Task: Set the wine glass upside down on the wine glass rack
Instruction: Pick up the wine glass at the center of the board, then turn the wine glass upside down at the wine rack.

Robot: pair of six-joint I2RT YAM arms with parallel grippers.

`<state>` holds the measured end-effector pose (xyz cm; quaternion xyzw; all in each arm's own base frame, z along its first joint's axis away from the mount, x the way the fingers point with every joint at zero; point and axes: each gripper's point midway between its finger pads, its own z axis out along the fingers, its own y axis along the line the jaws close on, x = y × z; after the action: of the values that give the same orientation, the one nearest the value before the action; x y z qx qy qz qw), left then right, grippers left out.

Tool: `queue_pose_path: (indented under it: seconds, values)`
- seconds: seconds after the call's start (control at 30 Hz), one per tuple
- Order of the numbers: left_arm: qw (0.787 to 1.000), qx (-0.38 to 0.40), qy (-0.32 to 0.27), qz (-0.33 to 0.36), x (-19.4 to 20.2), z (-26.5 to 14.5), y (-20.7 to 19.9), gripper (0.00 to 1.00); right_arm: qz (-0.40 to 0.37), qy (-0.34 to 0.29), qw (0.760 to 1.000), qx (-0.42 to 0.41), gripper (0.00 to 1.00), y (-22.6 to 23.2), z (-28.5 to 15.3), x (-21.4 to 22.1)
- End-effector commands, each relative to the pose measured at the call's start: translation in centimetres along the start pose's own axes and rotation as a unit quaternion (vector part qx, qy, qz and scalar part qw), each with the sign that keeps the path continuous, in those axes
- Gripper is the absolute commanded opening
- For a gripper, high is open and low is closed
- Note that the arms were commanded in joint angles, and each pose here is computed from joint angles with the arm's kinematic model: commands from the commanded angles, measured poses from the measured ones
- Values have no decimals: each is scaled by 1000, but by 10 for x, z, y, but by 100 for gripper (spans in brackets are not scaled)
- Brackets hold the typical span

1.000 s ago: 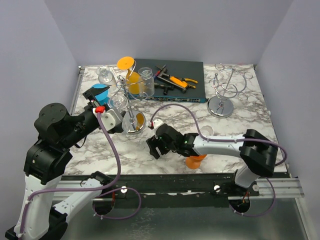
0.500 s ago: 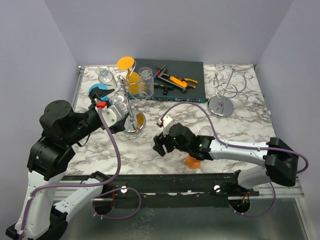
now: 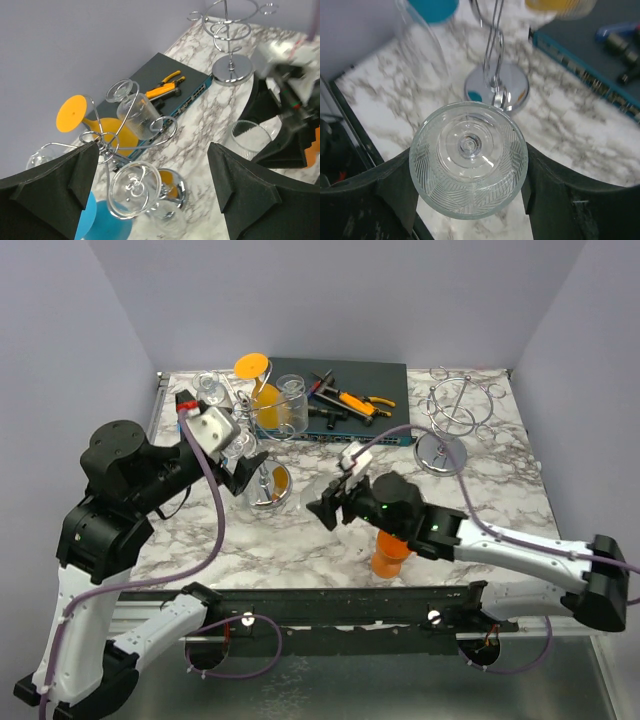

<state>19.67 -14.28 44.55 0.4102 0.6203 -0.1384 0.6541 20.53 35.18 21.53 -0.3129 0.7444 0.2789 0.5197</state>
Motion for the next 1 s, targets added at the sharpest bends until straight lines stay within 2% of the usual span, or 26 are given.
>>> queue_pose_path:
  seconds: [0.0, 0.1, 0.27, 0.37, 0.5, 0.63, 0.87, 0.97]
  values:
    - [989, 1, -24, -146, -24, 8, -3, 99, 16, -218, 976, 3, 4, -2, -63, -149]
    - [981, 50, -37, -184, -32, 12, -20, 99, 11, -267, 964, 3, 3, -5, -92, -187]
    - [960, 106, -24, -257, -29, 29, -39, 98, -2, -354, 935, 7, 0, -8, -130, -243]
    - [950, 130, -12, -284, -23, 40, -47, 93, -9, -385, 923, 8, 0, -7, -139, -262]
    - [945, 123, -5, -304, -19, 55, -42, 87, -6, -407, 913, -9, 0, 1, -141, -273]
    - [937, 136, -5, -322, -21, 63, -43, 86, 2, -422, 906, -27, 0, 7, -142, -278]
    - [949, 111, -5, -296, -15, 70, -33, 86, 12, -432, 900, -57, 0, 17, -145, -279]
    - [951, 110, -14, -289, -19, 70, -31, 82, 26, -423, 902, -77, 0, 23, -141, -276]
